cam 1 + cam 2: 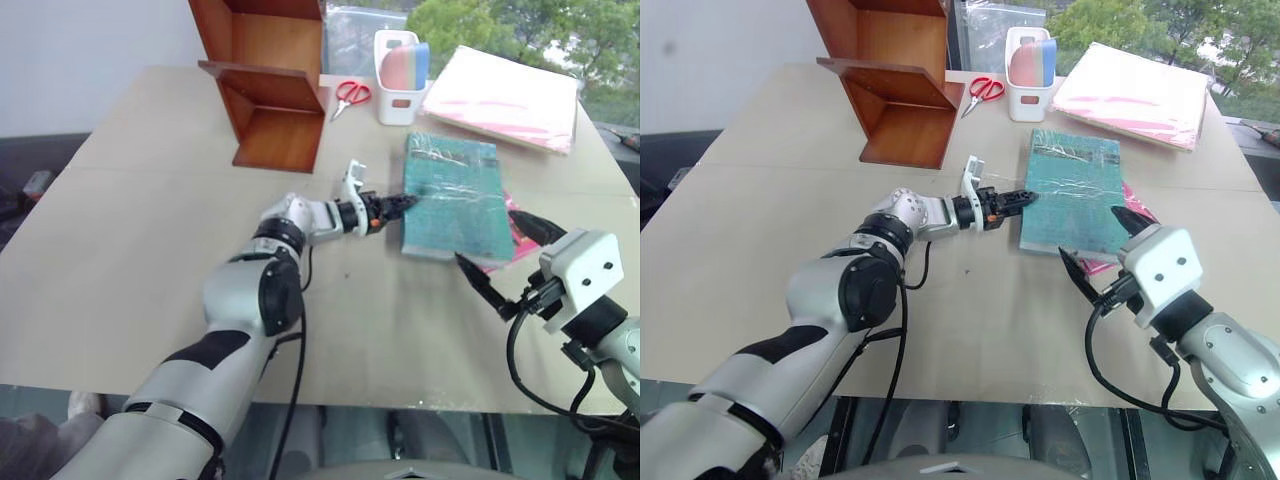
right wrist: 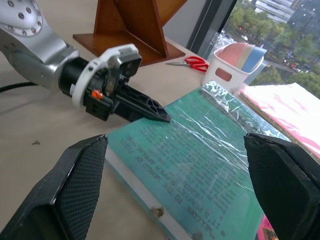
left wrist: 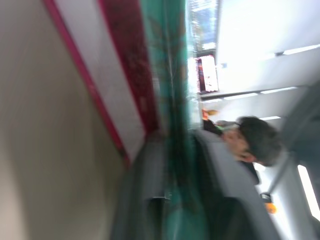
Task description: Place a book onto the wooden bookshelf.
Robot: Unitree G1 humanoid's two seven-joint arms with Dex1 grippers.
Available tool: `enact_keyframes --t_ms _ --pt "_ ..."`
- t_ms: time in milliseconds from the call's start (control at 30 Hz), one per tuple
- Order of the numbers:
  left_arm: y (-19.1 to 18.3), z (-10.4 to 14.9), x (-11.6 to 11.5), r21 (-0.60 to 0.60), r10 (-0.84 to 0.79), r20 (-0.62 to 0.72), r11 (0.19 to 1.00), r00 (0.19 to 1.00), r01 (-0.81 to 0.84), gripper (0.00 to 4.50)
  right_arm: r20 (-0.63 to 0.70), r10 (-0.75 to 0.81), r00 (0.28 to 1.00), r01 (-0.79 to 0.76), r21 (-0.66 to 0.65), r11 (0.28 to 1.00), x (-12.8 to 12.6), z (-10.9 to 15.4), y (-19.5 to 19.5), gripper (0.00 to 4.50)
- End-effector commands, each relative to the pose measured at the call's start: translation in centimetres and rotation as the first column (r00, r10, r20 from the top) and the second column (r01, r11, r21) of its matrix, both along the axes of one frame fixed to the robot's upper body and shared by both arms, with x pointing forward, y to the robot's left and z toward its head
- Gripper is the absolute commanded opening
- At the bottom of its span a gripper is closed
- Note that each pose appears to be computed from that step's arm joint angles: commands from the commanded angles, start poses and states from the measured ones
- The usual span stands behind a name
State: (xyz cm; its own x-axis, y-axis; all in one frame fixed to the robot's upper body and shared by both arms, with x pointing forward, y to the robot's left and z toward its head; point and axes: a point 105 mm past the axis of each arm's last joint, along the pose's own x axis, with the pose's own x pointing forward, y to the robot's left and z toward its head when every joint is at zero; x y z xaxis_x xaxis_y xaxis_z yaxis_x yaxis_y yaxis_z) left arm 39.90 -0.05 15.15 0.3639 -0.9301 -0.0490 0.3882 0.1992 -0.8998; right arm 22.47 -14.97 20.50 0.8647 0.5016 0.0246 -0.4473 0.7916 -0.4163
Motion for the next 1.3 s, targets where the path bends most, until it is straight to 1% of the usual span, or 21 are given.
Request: enact_keyframes --t_ms 33,67,200,267,333,433,500,533,600,633,700,867,1000,1067,1200,1300 --pt "0.2 0.8 -0.5 -0.070 -0.031 -0.040 0.997 0.999 0.029 0.09 0.064 0.012 0.998 -0.011 -0.013 1.000 -0.6 1.2 0.2 4.50" --pt "0.2 0.8 -0.5 -0.083 -0.032 -0.054 0.996 0.998 0.027 0.09 0.063 0.011 0.998 -0.010 -0.014 1.000 -0.6 1.2 0.2 4.50" --pt "-0.7 -0.9 -0.2 -0.054 0.044 -0.122 0.997 0.992 -0.051 0.09 0.067 0.015 0.998 -0.014 -0.020 1.000 -0.5 1.4 0.2 4.50" --pt "-0.7 -1.6 0.4 -0.054 0.122 -0.164 0.990 0.979 -0.132 0.09 0.069 0.020 0.997 -0.018 -0.023 1.000 -0.4 1.5 0.3 4.50" --pt "-0.7 -1.9 0.8 -0.056 0.165 -0.182 0.982 0.969 -0.178 0.09 0.069 0.025 0.997 -0.023 -0.024 0.999 -0.4 1.5 0.3 4.50" --pt "-1.2 -1.9 0.6 -0.065 0.170 -0.195 0.980 0.966 -0.186 0.09 0.069 0.032 0.997 -0.030 -0.027 0.999 -0.2 1.6 0.2 4.50" --pt "-1.5 -1.7 0.6 -0.070 0.179 -0.196 0.978 0.964 -0.196 0.82 0.068 0.043 0.997 -0.041 -0.033 0.999 -0.1 1.6 0.3 4.50" --pt "-1.7 -1.4 0.4 -0.080 0.170 -0.194 0.979 0.966 -0.188 1.04 0.067 0.049 0.997 -0.047 -0.033 0.998 -0.1 1.7 0.3 4.50" --pt "-2.0 -0.6 0.0 -0.104 0.144 -0.195 0.981 0.970 -0.166 1.89 0.066 0.058 0.996 -0.056 -0.036 0.998 0.0 1.7 0.3 4.50" --pt "-2.2 -0.3 -0.3 -0.108 0.127 -0.192 0.983 0.973 -0.150 2.38 0.065 0.061 0.996 -0.058 -0.037 0.998 0.1 1.7 0.3 4.50" --pt "-2.4 -0.1 -0.9 -0.102 0.086 -0.187 0.989 0.979 -0.106 3.21 0.064 0.065 0.996 -0.063 -0.040 0.997 0.2 1.8 0.3 4.50" --pt "-1.7 -0.6 -0.9 -0.049 0.046 -0.153 0.997 0.987 -0.054 3.21 0.062 0.076 0.995 -0.073 -0.040 0.997 0.3 1.9 0.5 4.50" --pt "-1.3 -0.6 0.3 -0.014 0.086 -0.097 0.996 0.992 -0.088 3.21 0.064 0.072 0.995 -0.069 -0.043 0.997 0.3 1.9 0.5 4.50" --pt "-1.4 -0.4 0.3 -0.009 0.074 -0.066 0.997 0.995 -0.075 3.21 0.067 0.066 0.996 -0.063 -0.044 0.997 0.2 2.0 0.5 4.50" --pt "-2.0 -0.2 0.4 0.019 0.052 -0.001 0.998 0.999 -0.052 3.21 0.056 0.062 0.996 -0.060 -0.046 0.997 -0.4 1.8 0.5 4.50" --pt "-2.1 -0.2 0.4 0.023 0.051 0.014 0.998 0.999 -0.052 3.21 0.034 0.068 0.997 -0.066 -0.052 0.996 -0.9 1.4 0.2 4.50"
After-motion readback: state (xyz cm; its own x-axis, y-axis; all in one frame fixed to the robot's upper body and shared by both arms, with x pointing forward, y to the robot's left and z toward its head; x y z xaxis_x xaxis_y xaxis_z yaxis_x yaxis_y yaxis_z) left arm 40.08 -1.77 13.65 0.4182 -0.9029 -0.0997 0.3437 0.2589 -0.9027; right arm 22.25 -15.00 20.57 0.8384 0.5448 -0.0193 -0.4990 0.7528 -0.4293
